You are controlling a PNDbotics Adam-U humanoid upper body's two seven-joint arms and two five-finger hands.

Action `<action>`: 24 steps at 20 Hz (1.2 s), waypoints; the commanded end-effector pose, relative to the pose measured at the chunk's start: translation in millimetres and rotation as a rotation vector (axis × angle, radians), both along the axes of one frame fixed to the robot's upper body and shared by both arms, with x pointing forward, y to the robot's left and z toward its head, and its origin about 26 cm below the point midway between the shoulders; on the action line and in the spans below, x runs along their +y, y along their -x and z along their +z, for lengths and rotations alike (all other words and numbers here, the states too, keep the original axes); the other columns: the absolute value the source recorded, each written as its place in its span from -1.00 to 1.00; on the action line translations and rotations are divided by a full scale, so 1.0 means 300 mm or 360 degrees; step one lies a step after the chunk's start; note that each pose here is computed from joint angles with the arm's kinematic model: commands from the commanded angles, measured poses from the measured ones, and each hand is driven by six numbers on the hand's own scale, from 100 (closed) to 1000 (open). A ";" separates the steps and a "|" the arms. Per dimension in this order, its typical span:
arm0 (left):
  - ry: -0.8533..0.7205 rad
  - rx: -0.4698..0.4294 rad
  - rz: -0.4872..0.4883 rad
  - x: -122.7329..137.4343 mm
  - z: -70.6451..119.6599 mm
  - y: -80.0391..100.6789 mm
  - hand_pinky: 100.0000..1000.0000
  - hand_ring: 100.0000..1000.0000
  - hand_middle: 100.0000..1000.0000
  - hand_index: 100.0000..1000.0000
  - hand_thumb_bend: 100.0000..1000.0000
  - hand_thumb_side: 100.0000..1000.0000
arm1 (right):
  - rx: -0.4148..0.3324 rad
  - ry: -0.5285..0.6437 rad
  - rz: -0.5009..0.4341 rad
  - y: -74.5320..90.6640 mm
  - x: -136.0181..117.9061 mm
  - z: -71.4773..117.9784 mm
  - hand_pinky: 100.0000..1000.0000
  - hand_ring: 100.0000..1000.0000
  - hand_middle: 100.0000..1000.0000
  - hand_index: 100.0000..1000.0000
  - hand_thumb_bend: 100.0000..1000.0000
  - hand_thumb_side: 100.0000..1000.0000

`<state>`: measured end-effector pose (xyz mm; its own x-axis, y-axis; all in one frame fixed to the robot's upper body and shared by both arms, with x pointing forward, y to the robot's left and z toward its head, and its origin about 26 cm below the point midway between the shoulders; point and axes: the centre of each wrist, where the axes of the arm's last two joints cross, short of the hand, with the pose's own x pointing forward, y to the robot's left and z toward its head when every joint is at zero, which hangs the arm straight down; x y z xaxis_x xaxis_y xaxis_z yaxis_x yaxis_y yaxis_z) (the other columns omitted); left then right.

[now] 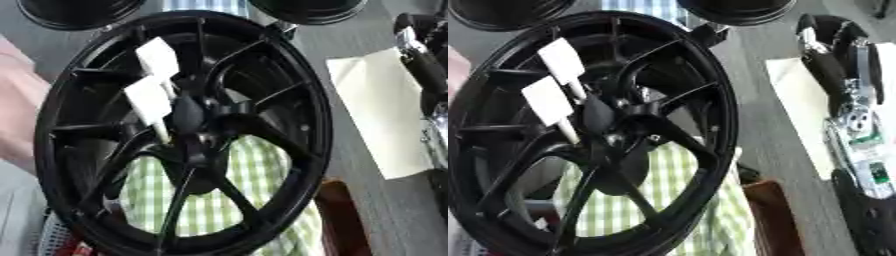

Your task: Pull the pin out of the wheel hub.

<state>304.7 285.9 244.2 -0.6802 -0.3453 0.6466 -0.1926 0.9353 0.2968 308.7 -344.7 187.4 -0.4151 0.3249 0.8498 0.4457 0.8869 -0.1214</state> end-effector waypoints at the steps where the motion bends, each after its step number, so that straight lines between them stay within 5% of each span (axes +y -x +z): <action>1: -0.0289 -0.0040 0.0029 0.024 0.058 0.019 0.44 0.18 0.22 0.46 -0.24 0.14 | -0.0036 0.0044 -0.0021 0.006 -0.015 0.032 0.58 0.45 0.10 0.32 -0.62 -0.30; 4: -0.0512 -0.0068 0.0035 0.022 0.105 0.021 0.52 0.34 0.32 0.56 -0.25 0.24 | -0.0029 0.0078 -0.0015 0.006 -0.017 0.039 0.58 0.45 0.10 0.32 -0.62 -0.30; 17: -0.1647 -0.0261 -0.0022 -0.033 0.292 -0.008 0.54 0.38 0.34 0.58 -0.24 0.26 | -0.0004 0.0062 0.0026 0.001 -0.003 0.026 0.58 0.45 0.11 0.32 -0.62 -0.30; 24: -0.1940 -0.0376 -0.0032 -0.051 0.354 -0.075 0.55 0.38 0.34 0.58 -0.22 0.25 | 0.0010 0.0061 0.0045 -0.001 0.002 0.021 0.58 0.45 0.11 0.32 -0.62 -0.30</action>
